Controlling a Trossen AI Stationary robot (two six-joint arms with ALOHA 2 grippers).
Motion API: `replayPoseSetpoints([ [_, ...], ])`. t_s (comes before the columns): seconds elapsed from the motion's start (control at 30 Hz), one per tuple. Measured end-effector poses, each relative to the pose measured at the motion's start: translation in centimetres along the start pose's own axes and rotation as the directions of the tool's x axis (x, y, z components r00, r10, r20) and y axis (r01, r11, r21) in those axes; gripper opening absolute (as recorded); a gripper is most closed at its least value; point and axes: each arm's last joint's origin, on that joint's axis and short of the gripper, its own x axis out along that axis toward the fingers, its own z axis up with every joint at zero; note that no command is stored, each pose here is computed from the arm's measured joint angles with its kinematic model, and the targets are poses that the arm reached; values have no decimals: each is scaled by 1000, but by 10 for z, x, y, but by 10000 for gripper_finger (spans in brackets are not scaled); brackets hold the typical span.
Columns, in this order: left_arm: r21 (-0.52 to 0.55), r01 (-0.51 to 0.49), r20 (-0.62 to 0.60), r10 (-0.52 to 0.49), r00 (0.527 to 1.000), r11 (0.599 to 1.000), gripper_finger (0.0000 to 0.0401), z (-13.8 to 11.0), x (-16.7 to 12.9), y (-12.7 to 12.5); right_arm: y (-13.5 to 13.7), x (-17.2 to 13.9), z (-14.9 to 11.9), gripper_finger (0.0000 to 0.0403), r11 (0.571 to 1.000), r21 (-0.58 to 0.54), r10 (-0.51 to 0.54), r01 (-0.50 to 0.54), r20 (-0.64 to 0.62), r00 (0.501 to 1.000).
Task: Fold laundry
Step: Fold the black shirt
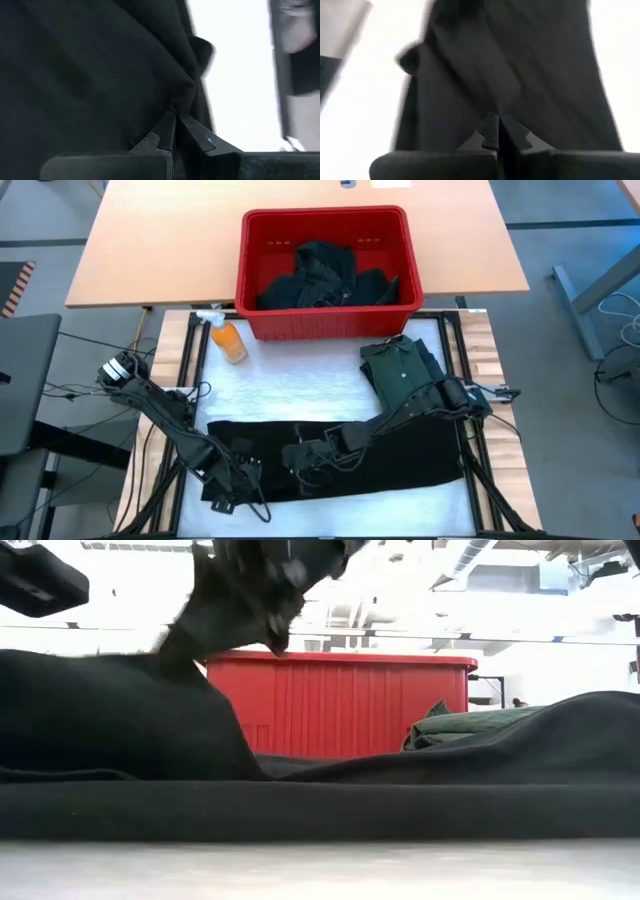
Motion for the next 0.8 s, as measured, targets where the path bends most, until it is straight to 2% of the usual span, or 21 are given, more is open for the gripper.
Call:
replayPoseSetpoints([
  [0.1,-17,-103,-41,102,994,995,0,-2,-2,11,-9,3,-9,26,992,25,-124,126,-68,990],
  [0.2,-27,-179,-96,176,980,983,0,-5,-4,21,-18,6,-15,26,973,43,-221,225,-80,972],
  [0.33,-35,-234,-127,228,965,972,0,-6,-4,30,-26,7,-17,21,965,71,-246,253,-96,965],
  [0.47,-41,-311,-88,306,948,950,0,-3,-5,37,-30,7,-17,27,959,89,-259,268,-99,961],
  [0.57,-30,-327,-85,323,942,945,3,-1,-5,41,-32,7,-18,34,953,109,-272,283,-110,956],
  [0.8,-19,-357,-129,352,927,934,54,-4,-6,48,-38,6,-26,53,940,118,-293,319,-194,936],
])
